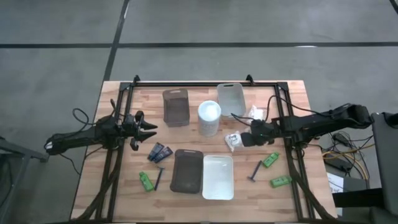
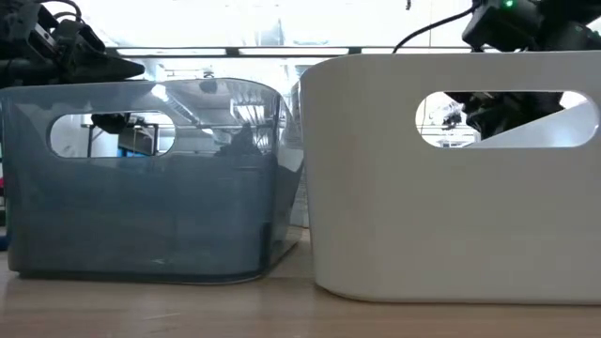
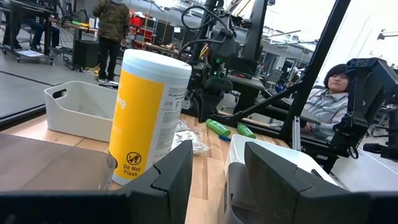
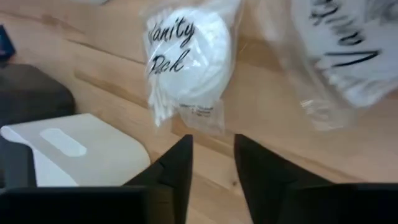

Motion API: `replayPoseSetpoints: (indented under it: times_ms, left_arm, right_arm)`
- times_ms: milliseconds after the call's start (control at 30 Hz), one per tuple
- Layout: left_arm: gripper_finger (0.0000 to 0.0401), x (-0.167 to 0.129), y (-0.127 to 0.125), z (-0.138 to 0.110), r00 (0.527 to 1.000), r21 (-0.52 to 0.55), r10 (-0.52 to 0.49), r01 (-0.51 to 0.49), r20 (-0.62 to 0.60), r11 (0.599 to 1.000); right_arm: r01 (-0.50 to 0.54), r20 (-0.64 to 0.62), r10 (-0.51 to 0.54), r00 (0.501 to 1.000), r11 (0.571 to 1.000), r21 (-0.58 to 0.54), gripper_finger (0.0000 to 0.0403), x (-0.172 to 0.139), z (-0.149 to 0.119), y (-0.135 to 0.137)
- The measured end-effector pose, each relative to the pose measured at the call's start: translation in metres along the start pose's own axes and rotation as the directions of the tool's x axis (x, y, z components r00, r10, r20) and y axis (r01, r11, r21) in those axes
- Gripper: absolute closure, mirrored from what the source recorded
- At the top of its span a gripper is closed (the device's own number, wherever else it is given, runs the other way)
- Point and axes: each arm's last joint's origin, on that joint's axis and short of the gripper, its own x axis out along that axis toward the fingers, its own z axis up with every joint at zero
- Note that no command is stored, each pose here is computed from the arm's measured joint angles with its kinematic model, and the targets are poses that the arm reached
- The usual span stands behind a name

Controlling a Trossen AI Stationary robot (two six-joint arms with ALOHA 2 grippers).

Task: Pick & Place Travel size toiletries
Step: Put the white cotton pack into the gray bin

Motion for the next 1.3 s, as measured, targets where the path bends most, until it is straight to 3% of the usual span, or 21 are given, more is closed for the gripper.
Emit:
replayPoseSetpoints:
  times_ms: [267, 600, 867, 1300]
  left_arm:
    - [0.0250, 0.000, 0.000, 0.000, 1.000, 0.000, 0.000, 0.000, 0.001, 1.000]
    - [0.0250, 0.000, 0.000, 0.000, 1.000, 0.000, 0.000, 0.000, 0.001, 1.000]
    - [0.0250, 0.000, 0.000, 0.000, 1.000, 0.000, 0.000, 0.000, 0.002, 1.000]
    - [0.0250, 0.000, 0.000, 0.000, 1.000, 0.000, -0.001, 0.001, 0.002, 1.000]
  right_arm:
    - [-0.056, -0.001, 0.056, 0.998, 0.996, 0.065, 0.0197, 0.019, -0.002, -0.019]
    - [-0.222, 0.028, 0.220, 0.975, 0.970, 0.096, 0.0175, 0.034, -0.002, -0.032]
    - [-0.233, 0.050, 0.229, 0.972, 0.967, 0.103, 0.0216, 0.037, -0.002, -0.039]
    - [-0.229, 0.080, 0.225, 0.971, 0.972, 0.044, 0.0328, 0.038, -0.001, -0.032]
